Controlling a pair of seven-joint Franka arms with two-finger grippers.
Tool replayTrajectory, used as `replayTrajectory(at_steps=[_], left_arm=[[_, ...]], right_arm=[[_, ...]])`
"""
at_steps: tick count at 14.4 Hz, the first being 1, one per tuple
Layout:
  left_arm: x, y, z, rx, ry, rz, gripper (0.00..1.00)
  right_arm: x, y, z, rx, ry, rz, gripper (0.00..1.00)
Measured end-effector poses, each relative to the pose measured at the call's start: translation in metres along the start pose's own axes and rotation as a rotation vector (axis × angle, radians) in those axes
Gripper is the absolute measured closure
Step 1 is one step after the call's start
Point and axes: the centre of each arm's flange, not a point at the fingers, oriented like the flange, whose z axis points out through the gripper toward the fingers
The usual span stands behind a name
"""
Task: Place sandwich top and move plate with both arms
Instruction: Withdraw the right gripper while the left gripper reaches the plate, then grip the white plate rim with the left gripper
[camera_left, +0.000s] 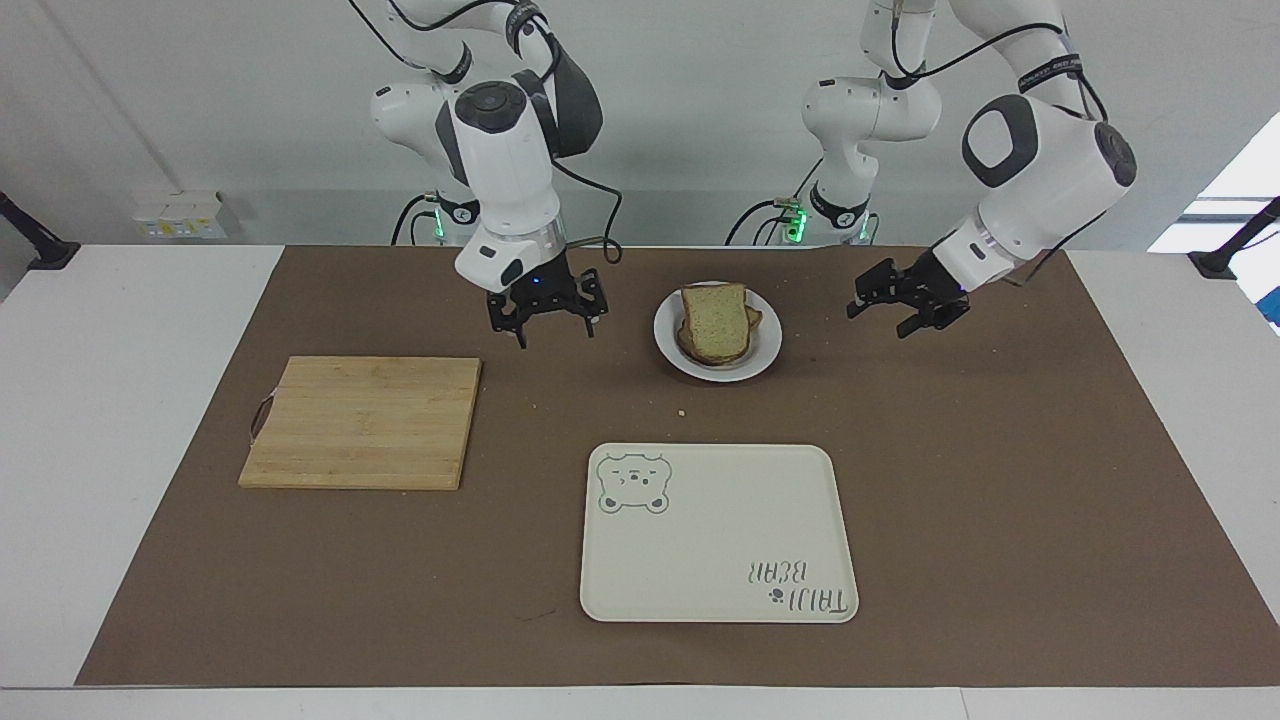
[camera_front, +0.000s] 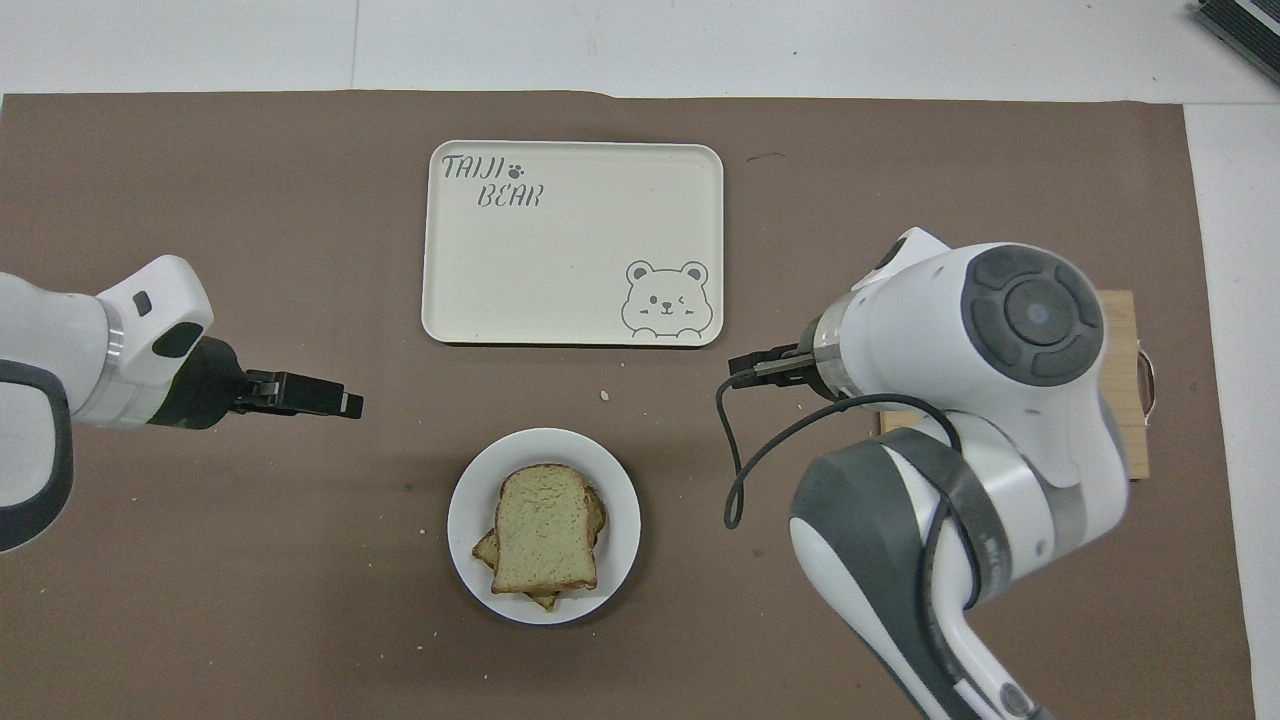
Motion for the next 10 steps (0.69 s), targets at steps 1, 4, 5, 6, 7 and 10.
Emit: replayTrajectory(at_steps=[1, 4, 5, 6, 7, 10], left_arm=[[-0.005, -0.007, 0.016, -0.04, -0.004, 0.014, 0.0], [-0.025, -0.034, 0.069, -0.12, 0.022, 0.012, 0.0], [-0.032, -0.038, 0.085, -0.138, 0.027, 0.0, 0.0], [-0.037, -0.038, 0.098, -0.153, 0.033, -0.009, 0.0], [-0.043, -0.036, 0.111, -0.168, 0.041, -0.017, 0.0], [-0.061, -0.026, 0.151, -0.205, 0.063, -0.029, 0.0]], right_arm=[[0.0, 0.008, -0.011, -0.004, -0.012, 0.012, 0.0], [-0.004, 0.035, -0.043, -0.013, -0.033, 0.04, 0.0], [-0.006, 0.046, -0.052, -0.013, -0.031, 0.037, 0.0], [-0.008, 0.06, -0.061, -0.013, -0.03, 0.033, 0.0], [-0.01, 0.075, -0.069, -0.014, -0.033, 0.03, 0.0], [-0.017, 0.121, -0.081, -0.019, -0.06, 0.069, 0.0]])
